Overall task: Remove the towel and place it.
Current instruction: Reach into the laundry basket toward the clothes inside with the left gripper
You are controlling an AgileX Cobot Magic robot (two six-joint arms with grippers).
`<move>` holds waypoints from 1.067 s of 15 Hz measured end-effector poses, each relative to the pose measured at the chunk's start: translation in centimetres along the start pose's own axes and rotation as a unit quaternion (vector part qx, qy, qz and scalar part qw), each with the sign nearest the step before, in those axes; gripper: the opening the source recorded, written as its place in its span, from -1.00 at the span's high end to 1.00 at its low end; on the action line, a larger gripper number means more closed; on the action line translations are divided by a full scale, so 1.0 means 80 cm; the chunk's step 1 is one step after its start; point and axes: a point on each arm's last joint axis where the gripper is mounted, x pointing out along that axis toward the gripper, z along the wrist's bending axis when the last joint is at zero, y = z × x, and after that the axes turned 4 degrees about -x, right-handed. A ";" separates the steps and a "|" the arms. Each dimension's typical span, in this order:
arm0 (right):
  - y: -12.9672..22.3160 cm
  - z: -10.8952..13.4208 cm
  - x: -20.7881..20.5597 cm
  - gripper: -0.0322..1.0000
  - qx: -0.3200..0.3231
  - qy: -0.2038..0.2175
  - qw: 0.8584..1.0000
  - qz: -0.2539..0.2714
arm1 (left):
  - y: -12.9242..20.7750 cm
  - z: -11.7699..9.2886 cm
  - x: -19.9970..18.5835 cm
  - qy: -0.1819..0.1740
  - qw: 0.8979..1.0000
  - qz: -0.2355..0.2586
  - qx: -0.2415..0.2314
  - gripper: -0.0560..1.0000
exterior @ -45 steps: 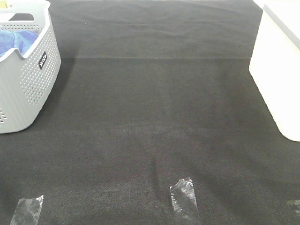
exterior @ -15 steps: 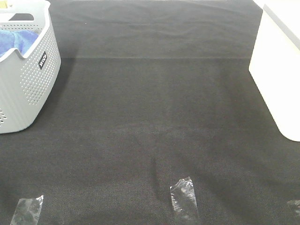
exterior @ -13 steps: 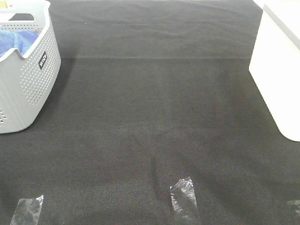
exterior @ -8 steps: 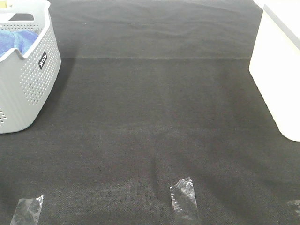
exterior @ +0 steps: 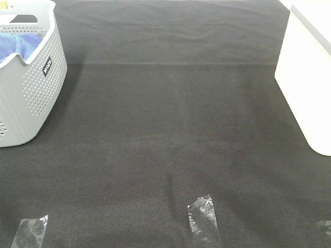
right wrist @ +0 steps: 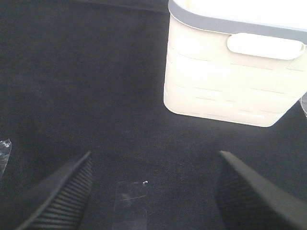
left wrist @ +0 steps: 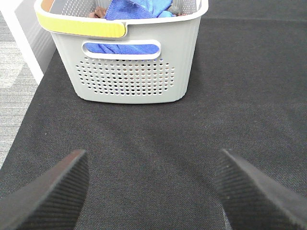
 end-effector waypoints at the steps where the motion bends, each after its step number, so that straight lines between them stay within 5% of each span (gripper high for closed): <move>1: 0.000 0.000 0.000 -0.44 0.000 0.000 1.000 0.000 | 0.000 0.000 0.000 0.000 1.000 0.000 0.000 -0.45; 7: 0.000 0.000 0.000 -0.44 0.000 0.000 1.000 0.000 | 0.000 0.000 0.000 0.000 1.000 0.000 0.000 -0.47; 9: 0.000 0.000 0.000 -0.44 0.000 0.000 1.000 0.000 | 0.000 0.000 0.000 -0.002 1.000 0.000 0.007 -0.69; 11: 0.000 0.000 0.000 -0.44 0.000 0.000 1.000 0.000 | 0.000 0.001 0.000 -0.003 0.999 0.000 0.045 -0.87; 16: 0.000 0.000 0.000 -0.44 0.000 0.000 1.000 0.000 | -0.054 -0.012 -0.015 0.032 0.991 0.012 0.133 -0.91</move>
